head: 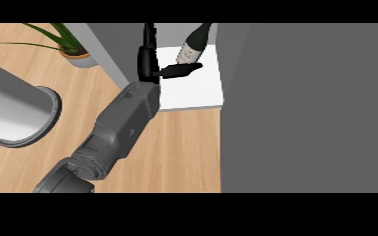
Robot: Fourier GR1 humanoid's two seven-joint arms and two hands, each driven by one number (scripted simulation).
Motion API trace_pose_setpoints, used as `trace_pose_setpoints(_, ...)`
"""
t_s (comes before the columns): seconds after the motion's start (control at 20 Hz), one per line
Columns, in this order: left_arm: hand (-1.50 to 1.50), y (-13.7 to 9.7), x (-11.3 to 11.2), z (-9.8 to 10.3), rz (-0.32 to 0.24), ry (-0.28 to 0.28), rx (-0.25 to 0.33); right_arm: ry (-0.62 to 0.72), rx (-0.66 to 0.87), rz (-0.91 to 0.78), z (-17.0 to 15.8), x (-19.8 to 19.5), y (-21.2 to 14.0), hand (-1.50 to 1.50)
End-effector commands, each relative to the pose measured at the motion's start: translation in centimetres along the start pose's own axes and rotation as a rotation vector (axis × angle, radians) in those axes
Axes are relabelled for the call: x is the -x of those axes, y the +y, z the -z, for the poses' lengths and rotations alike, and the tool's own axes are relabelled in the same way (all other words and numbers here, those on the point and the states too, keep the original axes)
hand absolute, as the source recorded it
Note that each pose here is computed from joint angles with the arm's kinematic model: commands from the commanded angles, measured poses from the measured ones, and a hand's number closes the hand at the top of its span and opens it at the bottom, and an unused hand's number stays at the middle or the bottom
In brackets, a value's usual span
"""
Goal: Pick up the wine, place it into the cabinet and close the cabinet
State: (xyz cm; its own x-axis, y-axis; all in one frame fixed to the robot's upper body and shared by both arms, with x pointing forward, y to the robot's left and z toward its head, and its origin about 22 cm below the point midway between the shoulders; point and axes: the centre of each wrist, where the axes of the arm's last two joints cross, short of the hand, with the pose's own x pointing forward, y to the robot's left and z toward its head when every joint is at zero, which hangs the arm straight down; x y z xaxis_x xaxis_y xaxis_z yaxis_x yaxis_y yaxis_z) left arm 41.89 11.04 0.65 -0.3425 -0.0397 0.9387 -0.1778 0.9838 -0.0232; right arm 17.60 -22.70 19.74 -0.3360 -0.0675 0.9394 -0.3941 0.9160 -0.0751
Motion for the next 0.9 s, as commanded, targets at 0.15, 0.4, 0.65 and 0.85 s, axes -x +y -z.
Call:
trace_pose_setpoints(0.15,-1.5,1.6,2.1,-2.2,-0.073,0.076,-0.037,-0.002,-0.014,0.012,-0.8,-1.7,1.3,-1.5)
trace_pose_setpoints(0.4,-1.5,1.6,2.4,-3.0,-0.123,0.066,-0.039,-0.003,-0.017,0.029,-1.4,-0.1,1.7,-1.5)
trace_pose_setpoints(0.65,-1.5,1.2,2.7,-5.4,-0.145,0.084,-0.037,0.001,-0.001,0.006,-1.9,-0.8,0.5,-1.5)
trace_pose_setpoints(0.85,-1.5,-0.1,2.3,-7.5,-0.145,0.072,-0.04,-0.025,0.017,0.031,-1.1,-1.8,0.4,-1.5)
